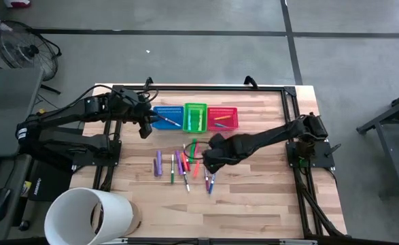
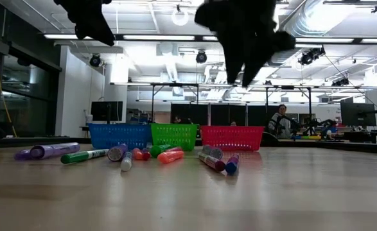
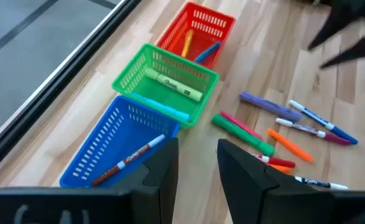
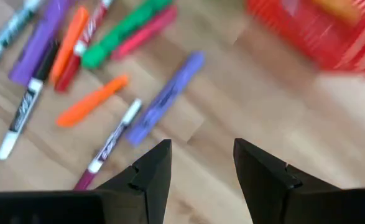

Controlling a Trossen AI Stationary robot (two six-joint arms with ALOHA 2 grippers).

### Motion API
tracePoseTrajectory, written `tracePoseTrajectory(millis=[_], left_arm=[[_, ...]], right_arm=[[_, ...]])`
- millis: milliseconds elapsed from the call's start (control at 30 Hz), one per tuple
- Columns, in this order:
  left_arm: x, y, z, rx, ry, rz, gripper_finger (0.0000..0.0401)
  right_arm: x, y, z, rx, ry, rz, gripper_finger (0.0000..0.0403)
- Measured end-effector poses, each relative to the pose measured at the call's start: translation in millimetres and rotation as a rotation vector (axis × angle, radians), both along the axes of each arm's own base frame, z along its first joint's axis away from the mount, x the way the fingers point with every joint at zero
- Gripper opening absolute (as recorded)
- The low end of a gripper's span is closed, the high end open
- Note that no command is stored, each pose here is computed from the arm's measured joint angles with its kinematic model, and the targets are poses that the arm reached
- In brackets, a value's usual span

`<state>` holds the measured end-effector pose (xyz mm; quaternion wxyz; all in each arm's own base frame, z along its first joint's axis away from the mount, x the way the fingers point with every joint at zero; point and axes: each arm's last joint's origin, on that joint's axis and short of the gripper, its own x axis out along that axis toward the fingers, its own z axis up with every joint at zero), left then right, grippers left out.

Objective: Pick & Place Markers
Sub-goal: Put the right purple highlighter into the green bin

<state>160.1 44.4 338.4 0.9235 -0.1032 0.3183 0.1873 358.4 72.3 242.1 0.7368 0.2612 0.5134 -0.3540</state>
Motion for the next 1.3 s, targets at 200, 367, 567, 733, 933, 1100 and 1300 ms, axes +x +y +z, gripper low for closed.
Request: tracePoseTrajectory(millis=[200,367,567,733,933,1100,1300], left_arm=[[-8.5,-3.1,0.0,0.034,-0.049,-0.052,0.011],[-13.6,-5.9,-26.5,0.002,-0.09,-0.082,0.011],[-25.7,-12.1,-40.9,-0.063,-0.161,-0.147,0.011],[-33.8,-14.2,-42.7,-0.05,-0.164,-0.156,0.011],[-50.1,-18.4,-36.4,-0.014,-0.216,-0.168,0.011],[-62.0,-21.4,-34.6,-0.006,-0.235,-0.167,0.011],[-68.6,-23.4,-36.1,-0.015,-0.222,-0.174,0.011]], right_arm=[[-5.0,3.2,-21.4,0.085,-0.043,-0.105,0.0159],[0.2,-10.2,-22.5,0.139,-0.073,-0.182,0.0159],[7.4,-32.2,-22.4,0.228,-0.098,-0.247,0.0158],[15.6,-46.8,-29.4,0.264,-0.117,-0.28,0.0158],[26.6,-53.1,-41.5,0.289,-0.153,-0.319,0.0158],[32.8,-54.5,-50.6,0.314,-0.16,-0.326,0.0158],[37.1,-58.7,-62.8,0.315,-0.147,-0.364,0.0158]])
